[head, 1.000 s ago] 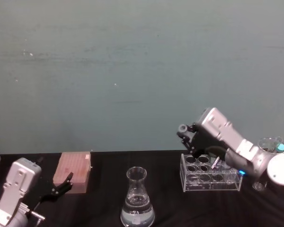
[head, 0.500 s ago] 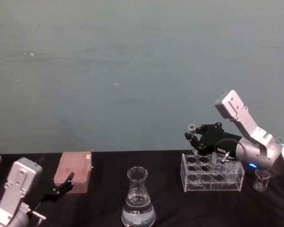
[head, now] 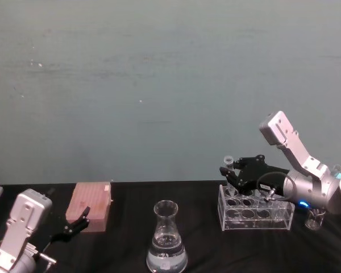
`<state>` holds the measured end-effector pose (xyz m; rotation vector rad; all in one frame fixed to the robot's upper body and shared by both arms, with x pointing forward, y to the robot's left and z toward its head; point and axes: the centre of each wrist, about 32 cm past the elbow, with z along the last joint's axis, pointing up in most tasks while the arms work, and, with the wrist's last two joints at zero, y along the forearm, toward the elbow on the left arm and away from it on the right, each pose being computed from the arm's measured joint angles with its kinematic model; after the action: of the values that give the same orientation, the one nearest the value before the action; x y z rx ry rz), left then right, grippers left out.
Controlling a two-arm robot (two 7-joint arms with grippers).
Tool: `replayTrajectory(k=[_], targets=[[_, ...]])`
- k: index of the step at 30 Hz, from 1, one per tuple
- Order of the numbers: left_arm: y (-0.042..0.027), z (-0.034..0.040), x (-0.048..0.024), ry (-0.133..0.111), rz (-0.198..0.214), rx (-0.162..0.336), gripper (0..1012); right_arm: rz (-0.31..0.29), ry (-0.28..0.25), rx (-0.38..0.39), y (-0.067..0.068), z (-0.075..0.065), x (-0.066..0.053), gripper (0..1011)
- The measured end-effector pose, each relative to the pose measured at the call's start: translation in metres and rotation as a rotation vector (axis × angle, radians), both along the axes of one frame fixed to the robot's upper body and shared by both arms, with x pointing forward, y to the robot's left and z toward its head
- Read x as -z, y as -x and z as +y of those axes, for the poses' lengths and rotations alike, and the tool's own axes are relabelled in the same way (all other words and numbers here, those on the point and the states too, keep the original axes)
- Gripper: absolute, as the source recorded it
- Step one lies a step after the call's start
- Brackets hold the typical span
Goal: Pour the liquid from the test tube into the beaker using one hand.
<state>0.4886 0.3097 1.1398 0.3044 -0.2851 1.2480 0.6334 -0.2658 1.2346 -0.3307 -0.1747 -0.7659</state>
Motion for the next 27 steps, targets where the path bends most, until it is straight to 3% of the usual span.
replayTrajectory(k=[27], targets=[[0.0000,0.0000,0.0000,0.000,0.000,0.000,1000,0.063,0.005,-0.004,-0.006,-0.002,0.021,216]])
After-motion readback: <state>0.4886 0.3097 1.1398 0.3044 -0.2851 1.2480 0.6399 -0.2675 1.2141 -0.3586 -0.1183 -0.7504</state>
